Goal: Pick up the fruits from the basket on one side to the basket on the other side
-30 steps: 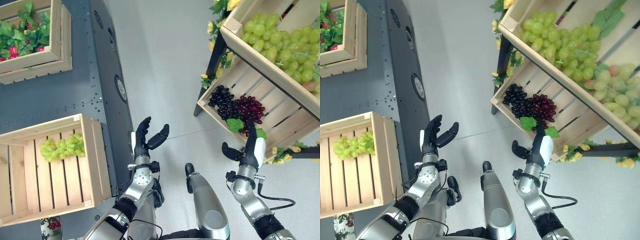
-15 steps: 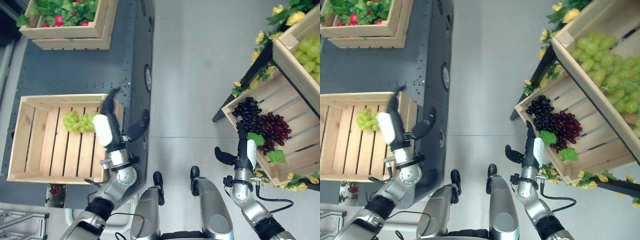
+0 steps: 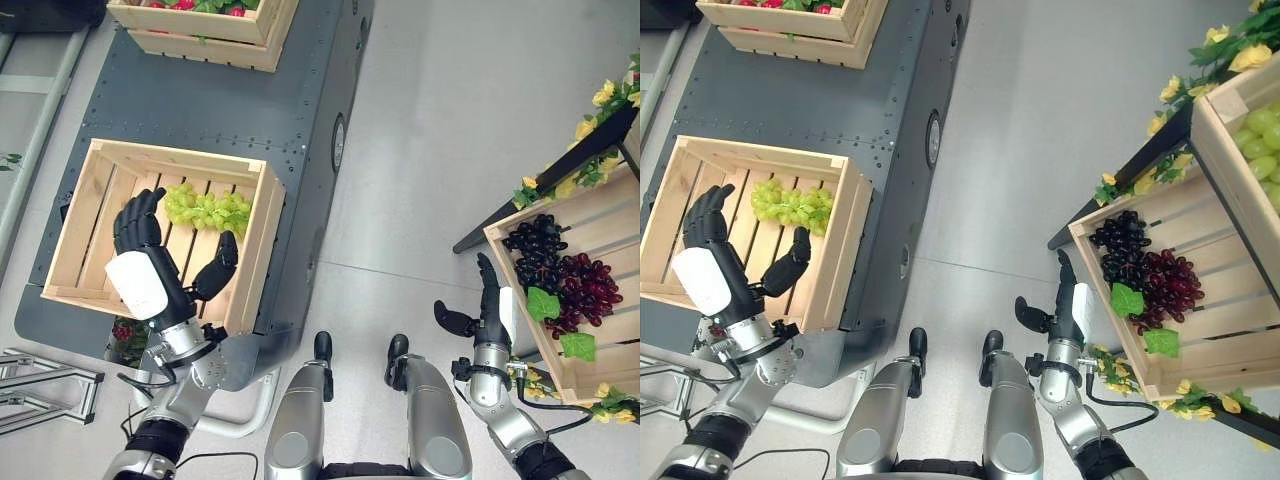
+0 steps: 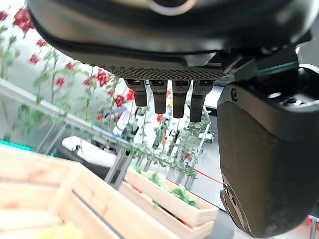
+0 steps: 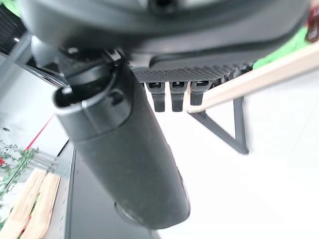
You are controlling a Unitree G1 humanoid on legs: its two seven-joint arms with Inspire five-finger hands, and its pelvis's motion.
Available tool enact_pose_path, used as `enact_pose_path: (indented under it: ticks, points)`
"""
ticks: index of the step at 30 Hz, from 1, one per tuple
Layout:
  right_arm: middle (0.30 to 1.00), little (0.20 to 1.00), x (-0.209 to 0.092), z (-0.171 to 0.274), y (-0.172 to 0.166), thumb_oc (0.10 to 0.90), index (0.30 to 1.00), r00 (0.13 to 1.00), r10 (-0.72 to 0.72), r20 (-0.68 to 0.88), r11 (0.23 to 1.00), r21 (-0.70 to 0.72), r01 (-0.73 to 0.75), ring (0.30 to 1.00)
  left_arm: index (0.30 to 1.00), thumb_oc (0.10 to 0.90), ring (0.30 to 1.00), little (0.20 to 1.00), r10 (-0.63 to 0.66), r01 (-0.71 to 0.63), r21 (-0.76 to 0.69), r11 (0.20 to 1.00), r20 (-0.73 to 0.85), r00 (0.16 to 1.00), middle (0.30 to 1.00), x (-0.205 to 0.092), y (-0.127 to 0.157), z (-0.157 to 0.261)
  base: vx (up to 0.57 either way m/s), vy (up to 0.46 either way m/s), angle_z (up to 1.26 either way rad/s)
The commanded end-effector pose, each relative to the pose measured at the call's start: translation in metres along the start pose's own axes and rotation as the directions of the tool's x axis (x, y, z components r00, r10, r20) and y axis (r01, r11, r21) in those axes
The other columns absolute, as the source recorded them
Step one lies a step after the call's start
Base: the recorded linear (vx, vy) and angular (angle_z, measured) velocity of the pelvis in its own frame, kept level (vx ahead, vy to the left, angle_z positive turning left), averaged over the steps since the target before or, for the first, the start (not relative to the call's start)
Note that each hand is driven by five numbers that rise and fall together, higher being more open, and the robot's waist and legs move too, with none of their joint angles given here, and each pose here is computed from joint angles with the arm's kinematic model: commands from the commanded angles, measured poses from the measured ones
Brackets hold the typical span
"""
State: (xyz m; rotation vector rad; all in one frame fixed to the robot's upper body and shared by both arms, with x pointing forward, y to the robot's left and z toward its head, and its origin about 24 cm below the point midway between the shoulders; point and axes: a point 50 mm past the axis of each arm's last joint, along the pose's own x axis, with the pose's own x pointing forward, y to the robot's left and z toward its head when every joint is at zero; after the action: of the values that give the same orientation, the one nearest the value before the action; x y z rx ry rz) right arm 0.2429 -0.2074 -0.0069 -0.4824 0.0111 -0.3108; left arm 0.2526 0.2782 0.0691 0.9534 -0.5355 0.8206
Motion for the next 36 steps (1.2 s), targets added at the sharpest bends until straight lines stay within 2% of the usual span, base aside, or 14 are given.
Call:
enact_pose_path:
  ticks: [1, 4, 7, 12, 18, 23, 30, 36]
  points:
    - [0.900, 0.900, 0.005, 0.033, -0.003, 0.800, 0.900, 0.971, 0.133, 0.198, 0.977, 0.137, -0.162, 0.900, 0.900, 0.800, 0.900, 0.900, 0.018, -0.026, 0.156, 0.987, 0.052, 0.998, 0.900, 0.065, 0.032, -0.016, 0.00, 0.000, 0.00]
    - [0.900, 0.900, 0.008, 0.036, -0.003, 0.800, 0.900, 0.960, 0.188, 0.208, 0.960, 0.167, -0.225, 0.900, 0.900, 0.800, 0.900, 0.900, -0.087, 0.075, 0.240, 0.968, 0.036, 0.996, 0.900, 0.081, 0.033, -0.024, 0.00, 0.000, 0.00]
    - [0.900, 0.900, 0.012, 0.042, -0.002, 0.800, 0.900, 0.945, 0.235, 0.229, 0.937, 0.206, -0.283, 0.900, 0.900, 0.800, 0.900, 0.900, -0.216, 0.209, 0.362, 0.909, -0.022, 0.976, 0.900, 0.098, 0.032, -0.033, -0.02, 0.008, 0.04]
    - [0.900, 0.900, 0.013, 0.046, -0.001, 0.800, 0.900, 0.934, 0.268, 0.235, 0.928, 0.197, -0.315, 0.900, 0.900, 0.800, 0.900, 0.900, -0.250, 0.261, 0.458, 0.850, -0.085, 0.965, 0.900, 0.104, 0.031, -0.045, -0.01, 0.025, 0.06]
    - [0.900, 0.900, 0.017, 0.047, -0.001, 0.800, 0.900, 0.928, 0.289, 0.234, 0.928, 0.172, -0.332, 0.900, 0.900, 0.800, 0.900, 0.900, -0.353, 0.349, 0.606, 0.715, -0.118, 0.928, 0.900, 0.122, 0.029, -0.048, 0.00, 0.031, 0.00]
    - [0.900, 0.900, 0.020, 0.047, -0.006, 0.800, 0.900, 0.930, 0.280, 0.238, 0.935, 0.154, -0.321, 0.900, 0.900, 0.800, 0.900, 0.900, -0.349, 0.341, 0.650, 0.679, -0.122, 0.929, 0.900, 0.137, 0.032, -0.045, -0.01, 0.047, -0.06]
    - [0.900, 0.900, 0.021, 0.051, -0.004, 0.800, 0.900, 0.912, 0.315, 0.261, 0.923, 0.141, -0.359, 0.900, 0.900, 0.800, 0.900, 0.900, -0.219, 0.253, 0.709, 0.659, -0.140, 0.966, 0.900, 0.159, 0.052, -0.048, 0.00, 0.019, 0.01]
    - [0.900, 0.900, 0.021, 0.055, 0.001, 0.800, 0.900, 0.905, 0.324, 0.275, 0.916, 0.149, -0.373, 0.900, 0.900, 0.800, 0.900, 0.900, -0.196, 0.214, 0.752, 0.624, -0.115, 0.974, 0.900, 0.175, 0.060, -0.042, 0.00, 0.003, 0.04]
